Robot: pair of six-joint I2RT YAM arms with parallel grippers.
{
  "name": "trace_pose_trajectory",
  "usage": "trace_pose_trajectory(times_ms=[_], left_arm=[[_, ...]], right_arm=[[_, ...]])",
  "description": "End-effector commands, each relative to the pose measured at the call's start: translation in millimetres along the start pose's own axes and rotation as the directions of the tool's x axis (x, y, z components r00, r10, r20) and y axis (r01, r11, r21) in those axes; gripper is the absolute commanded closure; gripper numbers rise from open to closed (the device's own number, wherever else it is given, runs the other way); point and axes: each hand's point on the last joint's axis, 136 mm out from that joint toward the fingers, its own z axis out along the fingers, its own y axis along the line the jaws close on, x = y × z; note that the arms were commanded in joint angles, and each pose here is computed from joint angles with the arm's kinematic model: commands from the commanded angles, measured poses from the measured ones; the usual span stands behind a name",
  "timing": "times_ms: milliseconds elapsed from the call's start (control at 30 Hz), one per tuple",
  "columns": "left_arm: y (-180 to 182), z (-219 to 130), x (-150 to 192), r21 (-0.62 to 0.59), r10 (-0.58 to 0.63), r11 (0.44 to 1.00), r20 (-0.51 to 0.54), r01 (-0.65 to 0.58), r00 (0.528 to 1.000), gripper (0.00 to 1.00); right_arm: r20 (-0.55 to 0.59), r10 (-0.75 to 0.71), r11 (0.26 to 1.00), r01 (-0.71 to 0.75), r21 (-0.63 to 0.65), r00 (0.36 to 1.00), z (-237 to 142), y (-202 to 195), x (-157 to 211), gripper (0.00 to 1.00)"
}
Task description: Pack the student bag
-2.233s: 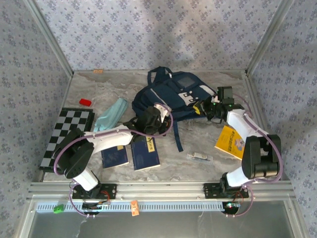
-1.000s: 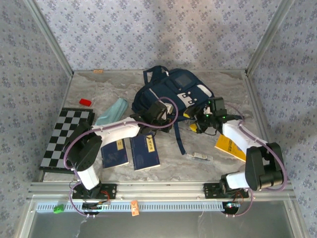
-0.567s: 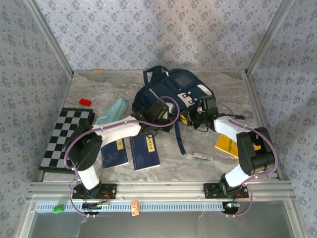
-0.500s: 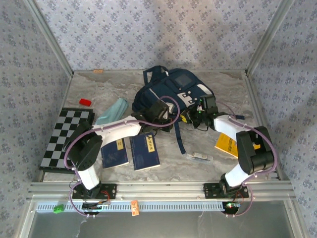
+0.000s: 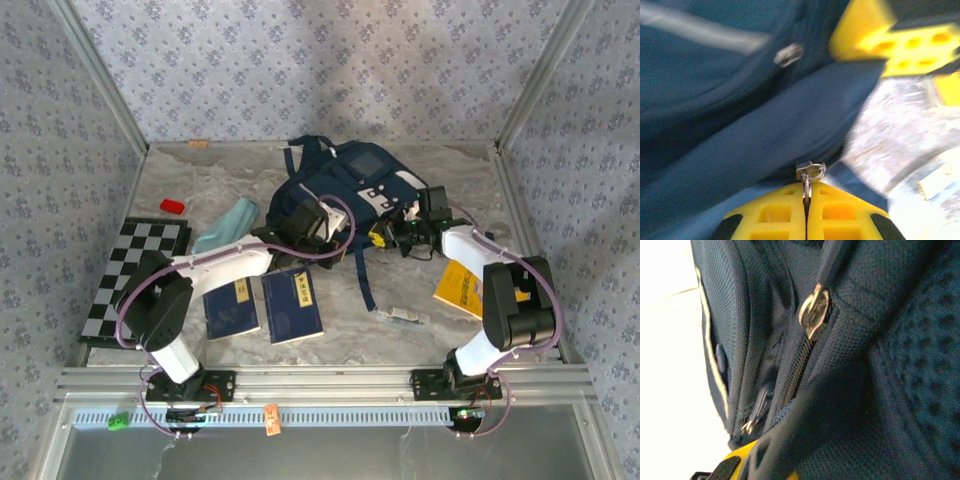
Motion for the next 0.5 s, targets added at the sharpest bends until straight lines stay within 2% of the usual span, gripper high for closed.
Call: trace_pose_trajectory(times_ms=[0, 200, 333, 467], left_arm=[[57, -21, 39, -0.156, -0.067, 0.987, -0.134, 0.046, 0.989, 1.0], [65, -23, 25, -0.179, -0.067, 0.983, -0.1, 0.048, 0.993, 1.0], [44, -22, 10, -0.073, -0.09, 0.994, -0.059, 0.086, 0.994, 1.0], [19, -24, -4, -0.002, -0.107, 0.994, -0.022, 0.107, 0.994, 1.0]], right_arm=[[0.214, -0.031, 0.999, 0.029, 0.016, 0.976, -41, 2, -56, 1.0], [0.2, -0.063, 0.998, 0.061, 0.015, 0.978, -41, 8, -54, 1.0], [0.178, -0.092, 0.996, 0.091, 0.018, 0.98, -39, 13, -59, 1.0], [0.172, -0.128, 0.992, 0.123, 0.039, 0.977, -34, 21, -83, 1.0]])
